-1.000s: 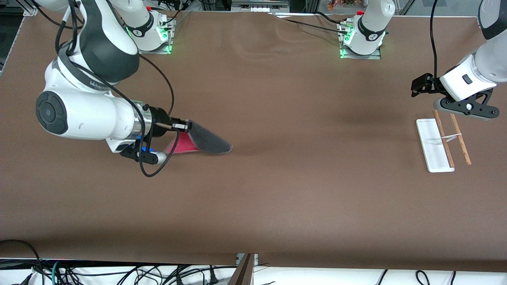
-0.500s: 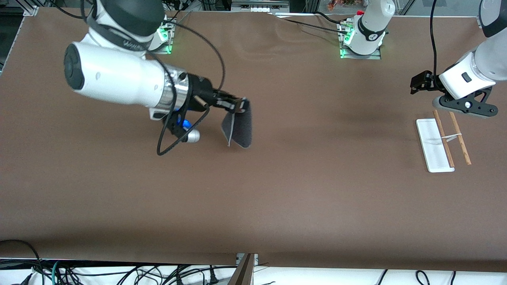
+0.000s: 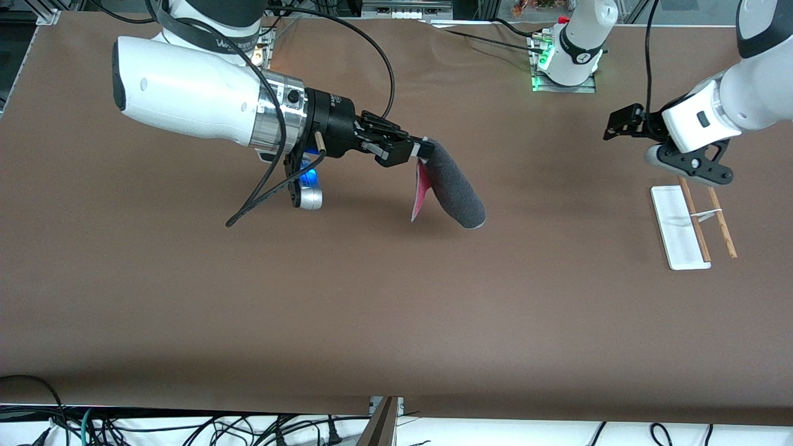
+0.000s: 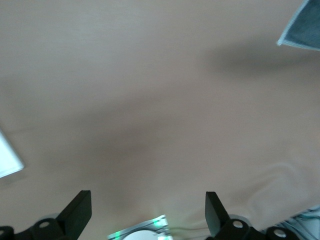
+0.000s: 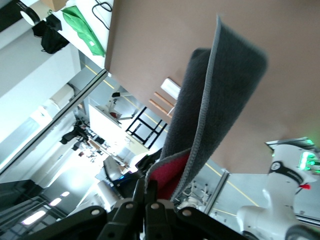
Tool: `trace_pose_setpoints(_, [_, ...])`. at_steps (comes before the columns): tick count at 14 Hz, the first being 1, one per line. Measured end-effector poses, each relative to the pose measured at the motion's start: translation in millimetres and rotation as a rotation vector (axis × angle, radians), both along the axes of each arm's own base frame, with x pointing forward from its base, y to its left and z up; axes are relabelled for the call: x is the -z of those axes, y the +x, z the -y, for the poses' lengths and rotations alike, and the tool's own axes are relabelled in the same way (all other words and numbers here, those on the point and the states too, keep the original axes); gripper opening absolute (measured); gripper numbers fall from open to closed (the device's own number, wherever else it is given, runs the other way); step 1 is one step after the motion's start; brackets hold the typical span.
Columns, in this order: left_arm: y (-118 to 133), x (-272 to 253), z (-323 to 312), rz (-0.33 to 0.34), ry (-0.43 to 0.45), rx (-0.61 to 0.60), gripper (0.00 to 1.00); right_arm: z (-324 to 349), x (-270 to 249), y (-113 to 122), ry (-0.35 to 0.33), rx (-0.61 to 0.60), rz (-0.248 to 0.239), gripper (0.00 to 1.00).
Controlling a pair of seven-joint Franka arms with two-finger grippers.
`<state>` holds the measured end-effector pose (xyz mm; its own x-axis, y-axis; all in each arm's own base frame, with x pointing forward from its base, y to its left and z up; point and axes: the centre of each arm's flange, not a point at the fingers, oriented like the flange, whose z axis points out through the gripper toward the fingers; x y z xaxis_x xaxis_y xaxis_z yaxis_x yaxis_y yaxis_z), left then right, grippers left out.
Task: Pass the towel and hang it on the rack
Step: 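Hold the towel up while the left gripper reaches toward it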
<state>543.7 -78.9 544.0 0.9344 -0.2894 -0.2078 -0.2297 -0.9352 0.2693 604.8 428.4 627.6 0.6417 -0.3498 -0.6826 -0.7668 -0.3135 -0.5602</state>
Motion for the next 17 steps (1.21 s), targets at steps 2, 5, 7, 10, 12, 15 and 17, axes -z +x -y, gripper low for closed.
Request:
trace_pose_setpoints(2, [3.0,20.8,28.8,-0.048,-0.039,0.037,1.0,-6.1,-0.2,-1.8,0.011,0.017,-0.004,0.02])
trace_pose_setpoints(5, [12.8,63.7,98.2,-0.097,-0.173,0.073,1.0,-13.6,2.5,-4.2,0.017,0.02,-0.007,0.02])
trace_pose_setpoints(7, [27.4,85.1,114.1,-0.092,-0.263,0.042,1.0,-15.9,2.3,-5.3,0.02,0.023,-0.006,0.02])
trace_pose_setpoints(10, [46.0,89.3,122.2,-0.058,-0.444,0.071,1.0,-16.6,1.9,-5.6,0.022,0.026,-0.005,0.02])
trace_pose_setpoints(12, [52.5,100.9,128.5,-0.049,-0.565,0.108,1.0,-16.7,2.1,-5.5,0.023,0.026,-0.006,0.02])
trace_pose_setpoints(15, [61.9,121.0,136.1,0.001,-0.748,0.175,1.0,-16.7,2.2,-5.3,0.023,0.027,-0.006,0.02])
trace_pose_setpoints(17, [72.8,133.3,131.9,0.079,-0.881,0.206,1.0,-16.6,2.3,-5.2,0.023,0.028,-0.006,0.02])
